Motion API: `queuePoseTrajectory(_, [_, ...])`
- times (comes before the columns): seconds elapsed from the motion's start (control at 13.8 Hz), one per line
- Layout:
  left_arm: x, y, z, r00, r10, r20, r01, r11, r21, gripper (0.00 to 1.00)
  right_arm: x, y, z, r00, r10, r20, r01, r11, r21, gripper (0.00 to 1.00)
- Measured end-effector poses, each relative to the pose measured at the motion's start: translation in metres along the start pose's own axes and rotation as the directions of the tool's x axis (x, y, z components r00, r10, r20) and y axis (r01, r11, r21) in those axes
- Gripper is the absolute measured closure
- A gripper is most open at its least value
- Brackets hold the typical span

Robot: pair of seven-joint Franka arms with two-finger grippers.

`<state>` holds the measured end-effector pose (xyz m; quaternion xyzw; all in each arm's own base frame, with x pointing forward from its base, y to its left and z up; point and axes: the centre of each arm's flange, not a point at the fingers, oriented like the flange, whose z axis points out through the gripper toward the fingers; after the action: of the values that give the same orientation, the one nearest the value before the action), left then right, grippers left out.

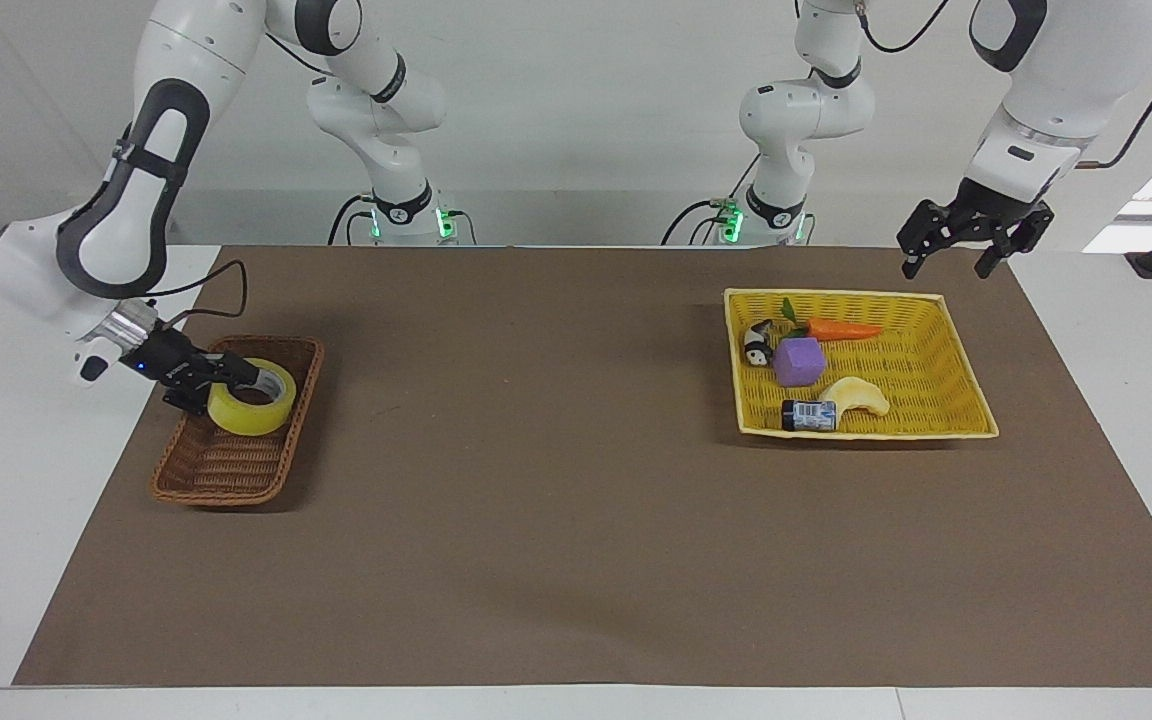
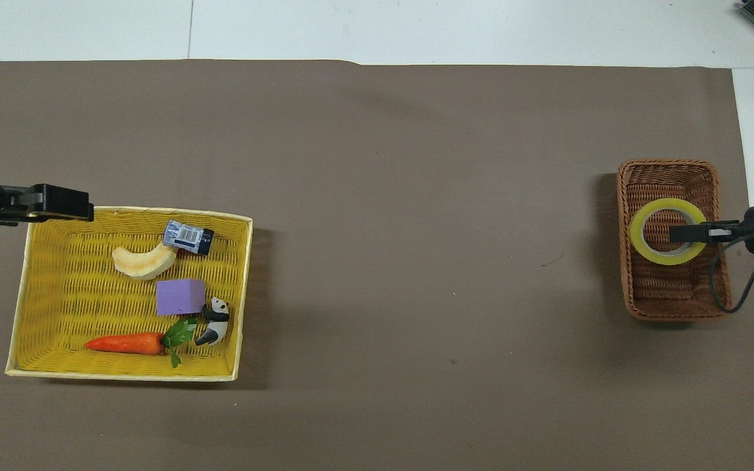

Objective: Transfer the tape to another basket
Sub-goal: 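Lower the tape into the wicker basket and open the right gripper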

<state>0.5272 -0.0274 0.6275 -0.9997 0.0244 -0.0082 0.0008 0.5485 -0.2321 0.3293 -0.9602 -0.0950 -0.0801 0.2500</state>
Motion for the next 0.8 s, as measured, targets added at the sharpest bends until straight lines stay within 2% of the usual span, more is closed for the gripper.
queuePoseTrajectory(0.22, [-0.004,-0.001,-0.003,0.999,0.023,0.024,-0.023,1.000,0.007,0.00,-0.002,0.003,0.006,1.000,0.003,0.011,-0.003,1.000,0.002,1.00])
queuePoseTrajectory(0.51, [-0.005,-0.002,-0.002,0.999,0.041,0.030,-0.042,0.999,0.011,0.00,0.000,0.005,0.009,0.999,0.049,0.016,-0.049,0.999,-0.001,0.59])
queuePoseTrajectory(0.8, [-0.005,-0.002,-0.002,0.999,0.042,0.031,-0.042,0.999,0.011,0.00,0.033,-0.009,-0.020,0.996,0.076,-0.036,-0.077,0.996,-0.043,0.16])
